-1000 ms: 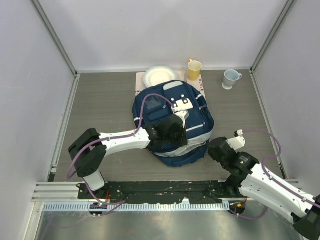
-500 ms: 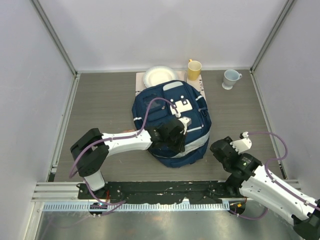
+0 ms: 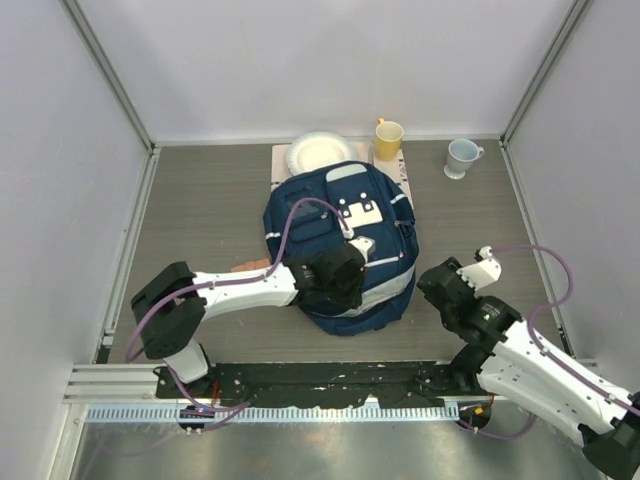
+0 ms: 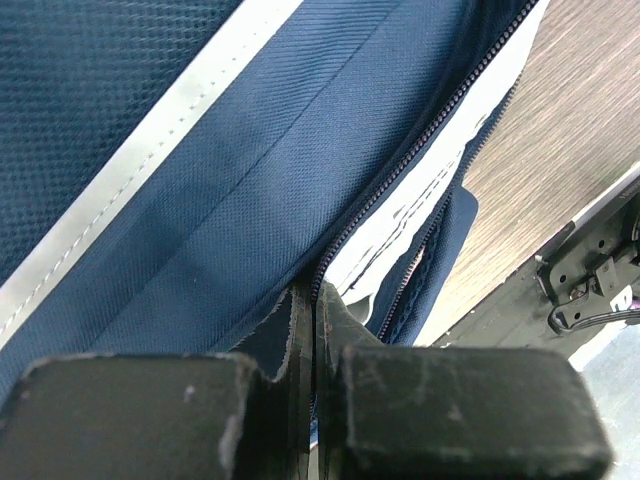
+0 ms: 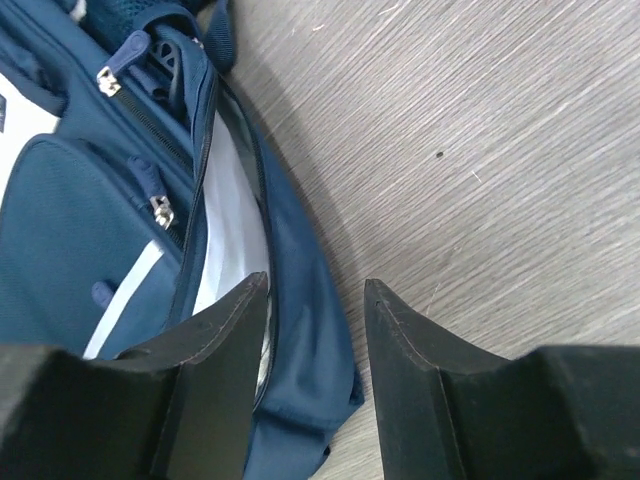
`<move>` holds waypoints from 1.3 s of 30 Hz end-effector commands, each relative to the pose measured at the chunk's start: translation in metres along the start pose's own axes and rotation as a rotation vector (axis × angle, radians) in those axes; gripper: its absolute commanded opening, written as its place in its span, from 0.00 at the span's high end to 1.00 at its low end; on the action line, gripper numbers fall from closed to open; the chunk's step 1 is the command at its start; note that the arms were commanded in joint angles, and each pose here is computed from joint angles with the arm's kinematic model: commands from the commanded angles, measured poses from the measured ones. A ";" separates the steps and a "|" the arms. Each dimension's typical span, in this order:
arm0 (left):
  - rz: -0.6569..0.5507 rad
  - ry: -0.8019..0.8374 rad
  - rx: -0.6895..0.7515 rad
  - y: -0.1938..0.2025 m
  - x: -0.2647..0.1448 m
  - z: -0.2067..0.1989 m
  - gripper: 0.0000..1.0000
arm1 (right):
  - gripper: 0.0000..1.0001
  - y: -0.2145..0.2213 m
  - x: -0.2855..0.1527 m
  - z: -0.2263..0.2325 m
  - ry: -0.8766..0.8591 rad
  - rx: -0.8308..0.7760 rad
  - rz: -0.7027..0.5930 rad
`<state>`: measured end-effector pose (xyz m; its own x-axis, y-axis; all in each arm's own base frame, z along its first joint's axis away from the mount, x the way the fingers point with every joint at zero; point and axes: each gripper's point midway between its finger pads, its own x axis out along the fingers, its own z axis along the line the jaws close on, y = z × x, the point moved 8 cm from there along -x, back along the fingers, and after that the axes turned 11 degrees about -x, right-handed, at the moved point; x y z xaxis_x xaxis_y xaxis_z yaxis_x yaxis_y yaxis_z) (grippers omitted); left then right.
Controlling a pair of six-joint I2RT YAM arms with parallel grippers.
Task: Pack the student bag
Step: Adjust the student bag at the center of the board.
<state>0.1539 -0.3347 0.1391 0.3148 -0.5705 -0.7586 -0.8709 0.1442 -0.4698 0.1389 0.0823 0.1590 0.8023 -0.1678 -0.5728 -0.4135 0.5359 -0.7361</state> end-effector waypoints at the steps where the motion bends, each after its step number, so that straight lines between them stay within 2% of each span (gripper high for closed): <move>1: -0.126 -0.094 -0.052 -0.005 -0.032 0.015 1.00 | 0.52 -0.012 0.007 0.029 -0.086 -0.074 0.038; 5: -0.245 -0.114 -0.111 -0.013 -0.052 0.020 1.00 | 0.52 -0.010 0.017 0.038 -0.144 -0.088 0.104; 9: -0.314 -0.085 -0.136 -0.017 -0.064 0.021 1.00 | 0.48 -0.007 0.020 0.048 -0.215 -0.107 0.140; 14: -0.200 -0.134 -0.086 -0.009 -0.044 0.024 1.00 | 0.45 0.001 0.027 0.055 -0.229 -0.107 0.183; 18: -0.138 -0.148 -0.086 -0.001 -0.030 0.026 1.00 | 0.47 0.005 0.032 0.053 -0.202 -0.102 0.196; 23: -0.130 -0.152 -0.097 0.001 -0.023 0.027 1.00 | 0.56 0.015 0.035 0.046 -0.178 -0.083 0.227; 27: -0.111 -0.177 -0.091 0.003 -0.019 0.030 1.00 | 0.59 0.015 0.033 0.039 -0.171 -0.063 0.211; 39: -0.158 -0.109 -0.104 -0.006 -0.029 0.019 1.00 | 0.62 0.028 0.038 0.031 -0.151 -0.038 0.243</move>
<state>0.1458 -0.2998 0.1357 0.4200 -0.4638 -0.7800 -0.8730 0.0282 -0.4868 0.1648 0.1129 0.1302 0.7243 0.0857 -0.6841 -0.6293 0.4876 -0.6052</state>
